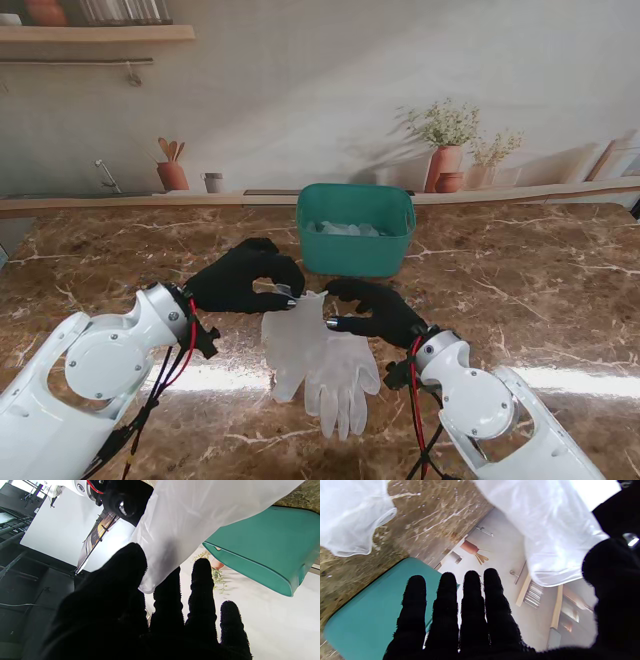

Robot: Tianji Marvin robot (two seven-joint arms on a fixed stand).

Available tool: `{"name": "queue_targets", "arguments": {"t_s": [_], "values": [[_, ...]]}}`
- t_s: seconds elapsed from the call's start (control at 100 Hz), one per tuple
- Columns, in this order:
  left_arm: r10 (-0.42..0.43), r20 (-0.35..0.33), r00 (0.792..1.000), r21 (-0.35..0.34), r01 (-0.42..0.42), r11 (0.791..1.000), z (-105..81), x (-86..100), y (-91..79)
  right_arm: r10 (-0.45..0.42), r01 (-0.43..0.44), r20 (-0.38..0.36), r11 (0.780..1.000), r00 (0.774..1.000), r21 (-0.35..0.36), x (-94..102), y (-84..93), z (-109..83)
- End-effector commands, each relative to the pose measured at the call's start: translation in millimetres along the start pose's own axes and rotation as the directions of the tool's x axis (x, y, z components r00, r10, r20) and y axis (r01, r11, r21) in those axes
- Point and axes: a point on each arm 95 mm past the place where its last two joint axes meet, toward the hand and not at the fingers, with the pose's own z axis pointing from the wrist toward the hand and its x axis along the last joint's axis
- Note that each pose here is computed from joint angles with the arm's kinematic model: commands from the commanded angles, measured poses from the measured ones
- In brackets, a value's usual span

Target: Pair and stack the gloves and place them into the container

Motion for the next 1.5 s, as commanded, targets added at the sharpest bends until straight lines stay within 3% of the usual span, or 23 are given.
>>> {"name": "queue_targets", "arguments": {"t_s": [0.0, 0.29, 0.54, 0.77, 0.98, 1.15, 1.39, 1.49], "values": [[0.0, -0.01, 1.0, 0.0, 0.0, 1.0, 1.6, 3.5, 4.5, 0.021, -0.021, -0.011, 1.0, 1.0, 0.015, 3.3, -6.7, -3.2], [-0.008, -0.019, 1.0, -0.004, 0.008, 1.0, 4.7, 3.5, 13.3, 0.104, -0.105, -0.066, 0.994, 0.992, -0.021, 12.7, -12.7, -3.6], [0.017, 0.002, 1.0, 0.017, -0.017, 1.0, 5.8, 2.8, 17.0, 0.095, -0.109, -0.085, 0.977, 0.992, -0.181, 22.1, -18.7, -4.7], [0.007, 0.007, 1.0, 0.031, -0.007, 0.999, 2.2, 2.7, 26.0, -0.002, -0.023, -0.112, 0.974, 0.994, -0.223, 26.5, -14.8, -14.6], [-0.018, 0.02, 1.0, 0.063, 0.016, 0.998, -0.3, -0.5, 35.0, -0.103, 0.058, -0.145, 0.956, 0.984, -0.288, 32.8, -12.1, -21.0], [-0.056, 0.055, 0.997, 0.097, 0.05, 0.994, -1.4, -5.8, 43.5, -0.131, 0.078, -0.157, 0.948, 0.979, -0.31, 36.8, -9.6, -24.8], [-0.064, 0.109, 0.992, 0.013, 0.063, 0.998, -0.1, -10.1, 51.4, -0.181, 0.116, -0.177, 0.938, 0.968, -0.326, 43.4, -7.1, -30.4], [-0.09, 0.117, 0.989, 0.016, 0.089, 0.996, 3.2, -10.6, 55.0, -0.19, 0.122, -0.194, 0.942, 0.962, -0.314, 44.6, -6.8, -33.5]]}}
